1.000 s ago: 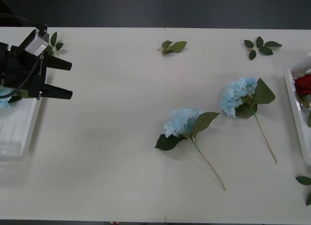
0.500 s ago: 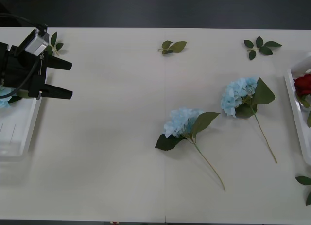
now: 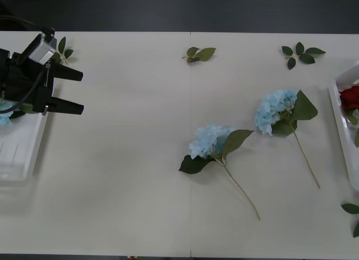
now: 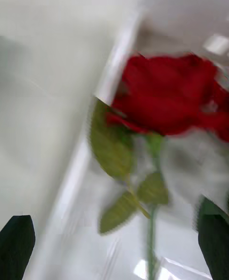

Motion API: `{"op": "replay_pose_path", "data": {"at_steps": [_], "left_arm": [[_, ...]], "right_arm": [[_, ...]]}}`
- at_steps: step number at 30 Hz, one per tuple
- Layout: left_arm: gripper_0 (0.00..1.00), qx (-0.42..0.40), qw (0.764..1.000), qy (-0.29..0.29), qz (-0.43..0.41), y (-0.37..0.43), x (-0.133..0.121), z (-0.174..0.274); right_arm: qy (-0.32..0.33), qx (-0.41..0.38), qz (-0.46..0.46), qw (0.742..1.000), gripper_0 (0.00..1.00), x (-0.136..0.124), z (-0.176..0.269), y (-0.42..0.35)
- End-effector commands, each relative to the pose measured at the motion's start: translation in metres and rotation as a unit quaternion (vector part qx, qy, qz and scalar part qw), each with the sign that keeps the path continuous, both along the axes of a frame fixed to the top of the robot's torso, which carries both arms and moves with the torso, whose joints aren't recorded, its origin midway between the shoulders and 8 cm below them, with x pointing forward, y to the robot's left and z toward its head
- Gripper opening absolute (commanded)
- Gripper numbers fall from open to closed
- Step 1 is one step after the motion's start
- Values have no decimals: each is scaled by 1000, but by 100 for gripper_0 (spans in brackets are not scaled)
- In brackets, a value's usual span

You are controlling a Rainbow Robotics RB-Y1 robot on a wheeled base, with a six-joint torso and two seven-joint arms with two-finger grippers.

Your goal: Put the red flowers into the right box and the blue flowers into the left box

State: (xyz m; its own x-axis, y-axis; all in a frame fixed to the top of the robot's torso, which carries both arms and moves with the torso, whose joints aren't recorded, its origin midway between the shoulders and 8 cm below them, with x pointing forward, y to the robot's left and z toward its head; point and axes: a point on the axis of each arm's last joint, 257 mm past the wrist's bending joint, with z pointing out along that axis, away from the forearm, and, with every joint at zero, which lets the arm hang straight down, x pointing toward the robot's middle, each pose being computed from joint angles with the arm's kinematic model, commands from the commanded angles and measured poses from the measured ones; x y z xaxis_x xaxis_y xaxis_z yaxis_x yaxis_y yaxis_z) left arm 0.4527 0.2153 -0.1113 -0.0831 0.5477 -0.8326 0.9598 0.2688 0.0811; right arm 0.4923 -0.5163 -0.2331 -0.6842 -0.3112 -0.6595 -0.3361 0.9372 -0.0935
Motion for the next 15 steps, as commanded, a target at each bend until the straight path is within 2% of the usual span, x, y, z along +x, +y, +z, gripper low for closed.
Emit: {"op": "replay_pose_path", "data": {"at_steps": [1, 12, 15], "left_arm": [[100, 6, 999, -38, -19, -5, 6, 24], [100, 6, 999, -38, -19, -5, 6, 24], [100, 6, 999, -38, -19, -5, 6, 24]], "right_arm": [[6, 40, -21, 999, 100, 9, 41, 55], [43, 19, -42, 998, 100, -3, 30, 143], [41, -45, -44, 997, 100, 2, 21, 145]]}}
